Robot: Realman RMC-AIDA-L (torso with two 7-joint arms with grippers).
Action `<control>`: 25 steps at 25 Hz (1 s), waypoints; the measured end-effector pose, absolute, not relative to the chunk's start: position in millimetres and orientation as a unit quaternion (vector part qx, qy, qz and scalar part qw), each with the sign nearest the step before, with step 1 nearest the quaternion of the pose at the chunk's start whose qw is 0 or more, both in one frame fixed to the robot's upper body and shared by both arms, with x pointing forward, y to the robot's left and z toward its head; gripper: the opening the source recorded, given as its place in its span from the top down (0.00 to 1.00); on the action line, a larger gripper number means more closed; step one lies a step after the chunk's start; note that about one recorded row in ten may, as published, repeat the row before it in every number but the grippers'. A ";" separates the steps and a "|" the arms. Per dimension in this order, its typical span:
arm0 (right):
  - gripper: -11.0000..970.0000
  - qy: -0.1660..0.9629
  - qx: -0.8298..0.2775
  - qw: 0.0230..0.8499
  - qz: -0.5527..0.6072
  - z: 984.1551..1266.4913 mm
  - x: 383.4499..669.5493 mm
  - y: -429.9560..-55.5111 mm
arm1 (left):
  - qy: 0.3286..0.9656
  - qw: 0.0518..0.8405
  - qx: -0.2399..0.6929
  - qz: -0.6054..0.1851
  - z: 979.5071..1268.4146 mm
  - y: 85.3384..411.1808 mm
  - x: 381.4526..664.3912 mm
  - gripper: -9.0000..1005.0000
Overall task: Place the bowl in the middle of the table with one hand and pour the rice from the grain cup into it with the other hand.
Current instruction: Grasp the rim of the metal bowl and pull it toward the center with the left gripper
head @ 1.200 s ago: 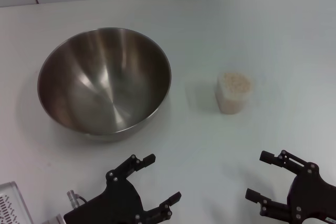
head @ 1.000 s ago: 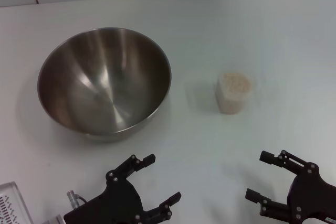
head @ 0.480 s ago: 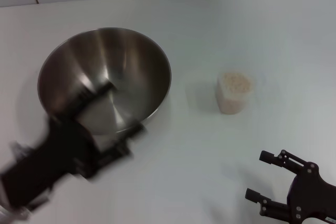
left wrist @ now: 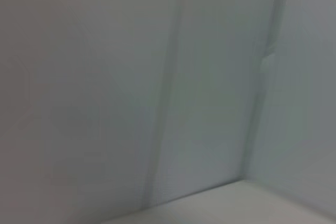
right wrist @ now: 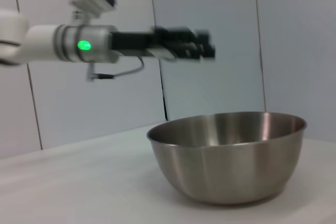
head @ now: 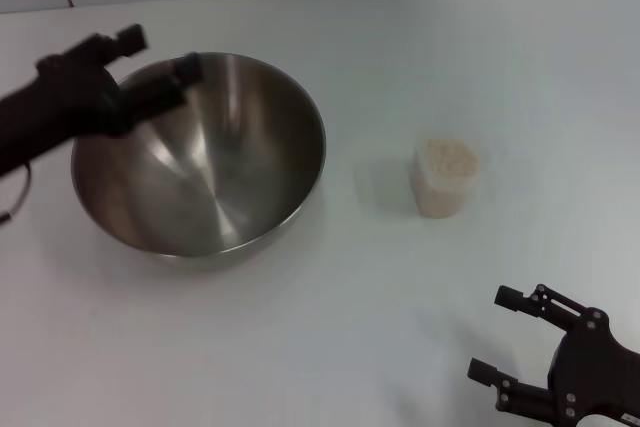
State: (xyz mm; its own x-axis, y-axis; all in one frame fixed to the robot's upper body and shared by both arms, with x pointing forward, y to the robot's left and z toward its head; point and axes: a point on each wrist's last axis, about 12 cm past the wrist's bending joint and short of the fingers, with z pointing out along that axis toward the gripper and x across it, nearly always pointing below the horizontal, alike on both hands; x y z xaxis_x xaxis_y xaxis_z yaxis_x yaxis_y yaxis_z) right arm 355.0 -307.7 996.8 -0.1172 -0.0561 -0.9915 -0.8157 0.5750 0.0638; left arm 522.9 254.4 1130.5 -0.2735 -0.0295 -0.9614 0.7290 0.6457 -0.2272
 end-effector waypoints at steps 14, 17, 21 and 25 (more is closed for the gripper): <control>0.15 0.666 -0.325 0.584 0.331 998.7 356.2 -307.3 | 0.841 0.454 0.196 -0.221 1140.4 266.6 564.2 0.15; 0.15 0.666 -0.325 0.584 0.331 998.8 356.5 -307.4 | 0.848 0.442 0.202 -0.210 1140.2 266.8 565.0 0.16; 0.15 0.665 -0.328 0.584 0.330 999.2 357.5 -307.6 | 0.860 0.425 0.212 -0.186 1137.9 267.3 567.4 0.16; 0.15 0.664 -0.330 0.583 0.331 999.5 358.5 -307.4 | 0.870 0.407 0.215 -0.177 1130.9 266.0 571.7 0.17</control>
State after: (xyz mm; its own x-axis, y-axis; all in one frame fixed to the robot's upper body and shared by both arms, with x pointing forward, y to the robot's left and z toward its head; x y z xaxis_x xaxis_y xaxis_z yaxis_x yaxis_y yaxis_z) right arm 358.5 -307.4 999.5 -0.1007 -0.0530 -0.9935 -0.8248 0.5629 0.0536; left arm 571.7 266.0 1130.9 -0.5761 0.2288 -0.7847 0.5179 0.8449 -0.1339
